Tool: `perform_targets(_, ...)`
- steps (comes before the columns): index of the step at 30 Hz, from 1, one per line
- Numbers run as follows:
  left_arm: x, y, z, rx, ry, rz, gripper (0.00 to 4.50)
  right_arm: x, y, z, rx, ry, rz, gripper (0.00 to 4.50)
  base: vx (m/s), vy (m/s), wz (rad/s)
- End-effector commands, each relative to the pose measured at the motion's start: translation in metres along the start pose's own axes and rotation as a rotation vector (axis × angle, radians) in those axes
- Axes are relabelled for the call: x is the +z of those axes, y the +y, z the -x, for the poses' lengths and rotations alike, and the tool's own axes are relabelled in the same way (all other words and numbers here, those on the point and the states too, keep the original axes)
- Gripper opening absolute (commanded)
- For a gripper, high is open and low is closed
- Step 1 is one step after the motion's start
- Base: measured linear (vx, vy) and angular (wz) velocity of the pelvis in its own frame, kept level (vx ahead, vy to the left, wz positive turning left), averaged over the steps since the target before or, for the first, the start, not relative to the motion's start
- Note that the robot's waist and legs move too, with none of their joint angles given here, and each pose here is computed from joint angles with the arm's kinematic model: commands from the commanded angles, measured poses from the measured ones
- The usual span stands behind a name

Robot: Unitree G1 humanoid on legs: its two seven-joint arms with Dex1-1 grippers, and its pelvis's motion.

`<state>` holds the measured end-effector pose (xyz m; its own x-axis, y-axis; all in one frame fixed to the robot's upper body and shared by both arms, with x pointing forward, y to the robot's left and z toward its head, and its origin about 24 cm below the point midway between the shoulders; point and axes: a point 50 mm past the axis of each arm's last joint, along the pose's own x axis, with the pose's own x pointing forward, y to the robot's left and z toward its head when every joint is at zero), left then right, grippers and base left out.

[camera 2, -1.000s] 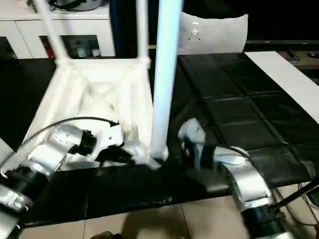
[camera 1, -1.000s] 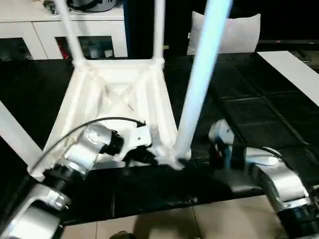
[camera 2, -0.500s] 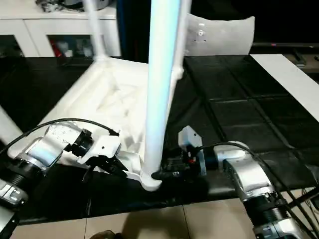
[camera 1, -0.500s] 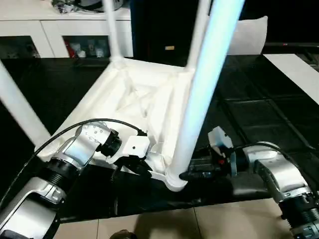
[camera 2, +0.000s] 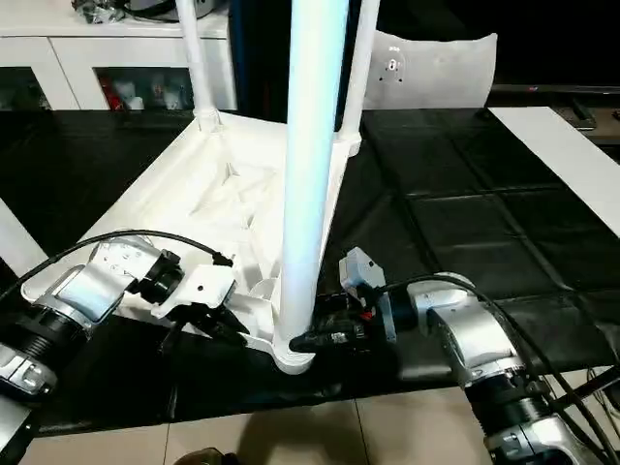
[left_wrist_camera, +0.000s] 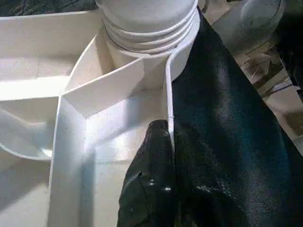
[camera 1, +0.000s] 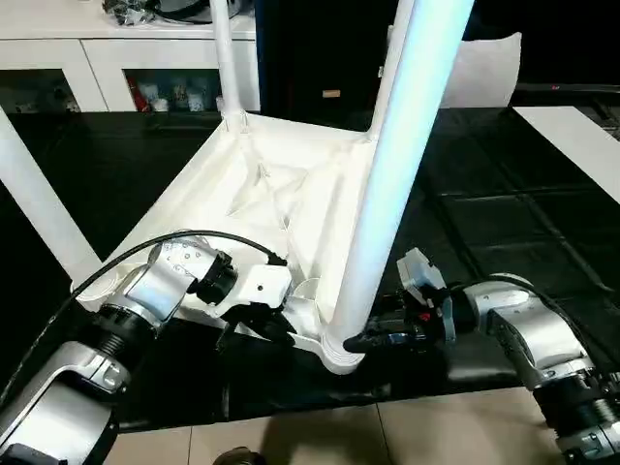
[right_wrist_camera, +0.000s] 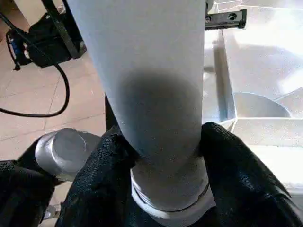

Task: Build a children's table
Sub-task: Rotate leg to tighten

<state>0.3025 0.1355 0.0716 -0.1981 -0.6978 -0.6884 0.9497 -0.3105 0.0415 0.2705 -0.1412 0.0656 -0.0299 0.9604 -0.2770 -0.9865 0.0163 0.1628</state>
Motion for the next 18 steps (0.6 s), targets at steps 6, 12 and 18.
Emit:
perform_targets(6, 0.009, 0.002, -0.008, -0.012, -0.025, -0.011, 0.0, 0.007, 0.009, -0.011, 0.038, -0.062, -0.029, 1.95, 0.0, 0.0, 0.0)
perform_targets(12, 0.017, 0.008, -0.017, 0.143, -0.084, 0.119, 0.0, 0.007, 0.007, -0.028, -0.164, -0.087, -0.044, 1.95, 0.0, 0.0, 0.0)
perform_targets(18, 0.032, 0.012, -0.035, 0.285, -0.153, 0.231, 0.0, 0.012, -0.003, -0.049, -0.409, -0.133, -0.1, 1.93, 0.0, 0.0, 0.0)
